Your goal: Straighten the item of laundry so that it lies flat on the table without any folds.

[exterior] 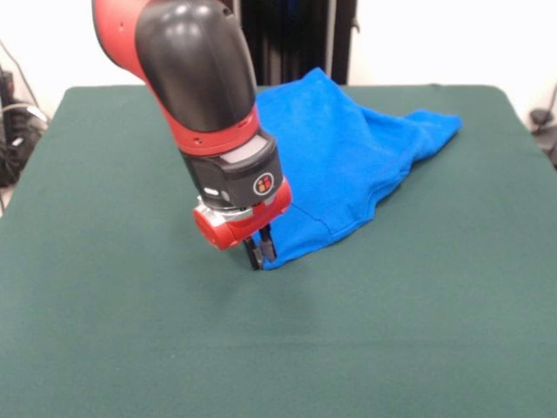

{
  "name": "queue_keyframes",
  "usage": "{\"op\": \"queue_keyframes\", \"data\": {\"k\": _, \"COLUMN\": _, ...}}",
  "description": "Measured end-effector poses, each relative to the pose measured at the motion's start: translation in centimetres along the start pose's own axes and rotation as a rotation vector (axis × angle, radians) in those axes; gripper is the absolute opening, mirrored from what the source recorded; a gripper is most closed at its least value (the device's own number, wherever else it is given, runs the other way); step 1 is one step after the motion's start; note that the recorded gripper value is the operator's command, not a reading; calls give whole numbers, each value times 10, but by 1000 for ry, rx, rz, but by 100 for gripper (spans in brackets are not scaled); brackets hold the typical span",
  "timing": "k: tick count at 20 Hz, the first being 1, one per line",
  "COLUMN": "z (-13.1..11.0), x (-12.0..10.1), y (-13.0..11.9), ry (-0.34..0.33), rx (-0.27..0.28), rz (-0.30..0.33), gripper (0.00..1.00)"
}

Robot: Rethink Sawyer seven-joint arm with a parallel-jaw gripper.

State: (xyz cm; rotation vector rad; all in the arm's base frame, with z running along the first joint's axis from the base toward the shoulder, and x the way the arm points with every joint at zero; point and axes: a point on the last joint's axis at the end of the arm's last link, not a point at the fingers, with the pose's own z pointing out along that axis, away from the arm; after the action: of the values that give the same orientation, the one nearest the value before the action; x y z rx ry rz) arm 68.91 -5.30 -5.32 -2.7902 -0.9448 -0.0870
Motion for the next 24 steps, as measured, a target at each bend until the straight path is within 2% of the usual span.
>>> {"op": "queue_keyframes", "data": {"k": 4, "z": 0, "x": -2, "y": 2, "ry": 16, "rx": 17, "rz": 3, "gripper": 0}}
{"op": "queue_keyframes", "data": {"k": 12, "z": 0, "x": -1, "y": 1, "ry": 9, "rx": 11, "rz": -17, "gripper": 0}}
{"op": "queue_keyframes", "data": {"k": 24, "z": 0, "x": 1, "y": -3, "ry": -11, "rx": -21, "rz": -92, "gripper": 0}}
